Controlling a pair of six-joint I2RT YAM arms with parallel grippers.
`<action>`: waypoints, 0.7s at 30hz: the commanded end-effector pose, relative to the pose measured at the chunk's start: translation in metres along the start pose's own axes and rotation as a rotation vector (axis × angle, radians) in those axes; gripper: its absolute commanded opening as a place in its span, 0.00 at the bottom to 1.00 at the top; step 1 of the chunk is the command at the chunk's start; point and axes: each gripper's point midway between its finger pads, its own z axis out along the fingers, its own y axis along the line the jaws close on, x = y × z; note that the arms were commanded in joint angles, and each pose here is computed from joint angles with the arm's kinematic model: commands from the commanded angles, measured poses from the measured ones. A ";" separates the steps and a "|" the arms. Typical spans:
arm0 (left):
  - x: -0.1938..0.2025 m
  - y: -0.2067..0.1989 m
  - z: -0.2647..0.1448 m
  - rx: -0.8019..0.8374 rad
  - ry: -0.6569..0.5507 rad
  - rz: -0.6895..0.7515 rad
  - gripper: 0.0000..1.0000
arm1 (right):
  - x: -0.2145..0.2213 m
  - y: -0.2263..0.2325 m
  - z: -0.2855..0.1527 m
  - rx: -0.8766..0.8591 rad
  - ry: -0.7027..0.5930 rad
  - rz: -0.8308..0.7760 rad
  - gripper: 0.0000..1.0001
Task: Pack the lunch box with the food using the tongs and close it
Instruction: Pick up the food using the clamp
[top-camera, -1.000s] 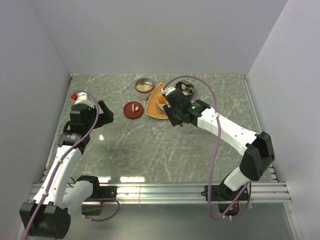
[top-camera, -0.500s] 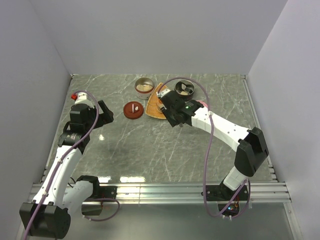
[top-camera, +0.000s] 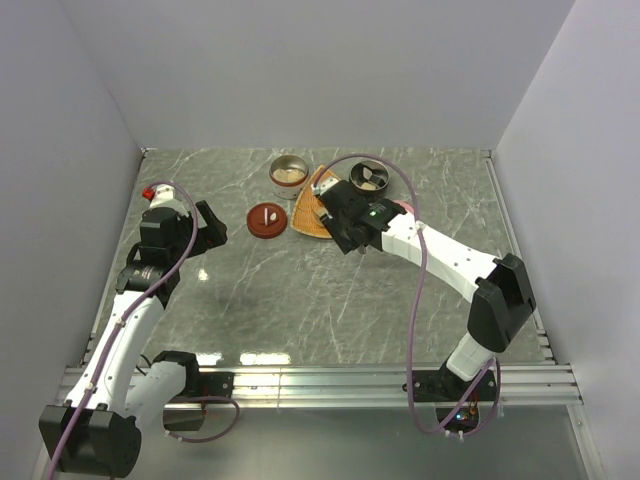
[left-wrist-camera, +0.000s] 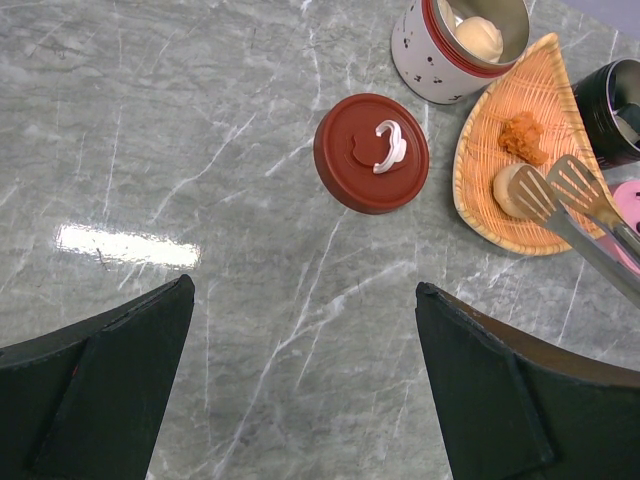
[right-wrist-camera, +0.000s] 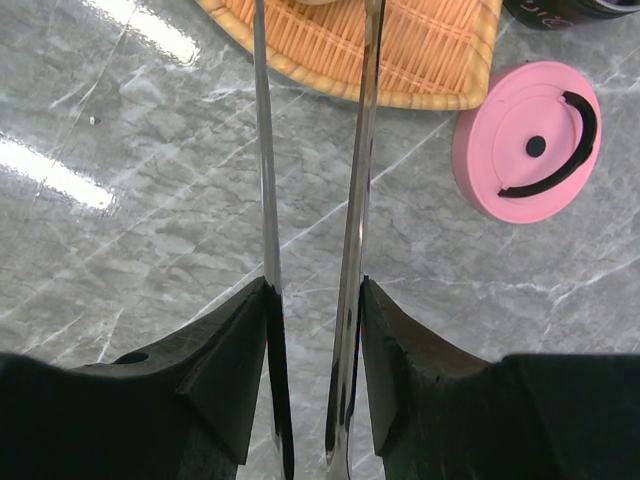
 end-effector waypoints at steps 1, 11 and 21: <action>-0.008 -0.007 -0.003 0.033 -0.034 -0.002 0.99 | -0.010 0.004 -0.003 -0.014 -0.010 -0.005 0.48; -0.007 -0.006 -0.003 0.031 -0.035 -0.003 0.99 | -0.002 0.010 0.002 -0.029 0.033 -0.001 0.48; -0.008 -0.005 -0.003 0.028 -0.041 -0.004 0.99 | -0.019 0.004 -0.005 -0.014 -0.006 0.004 0.22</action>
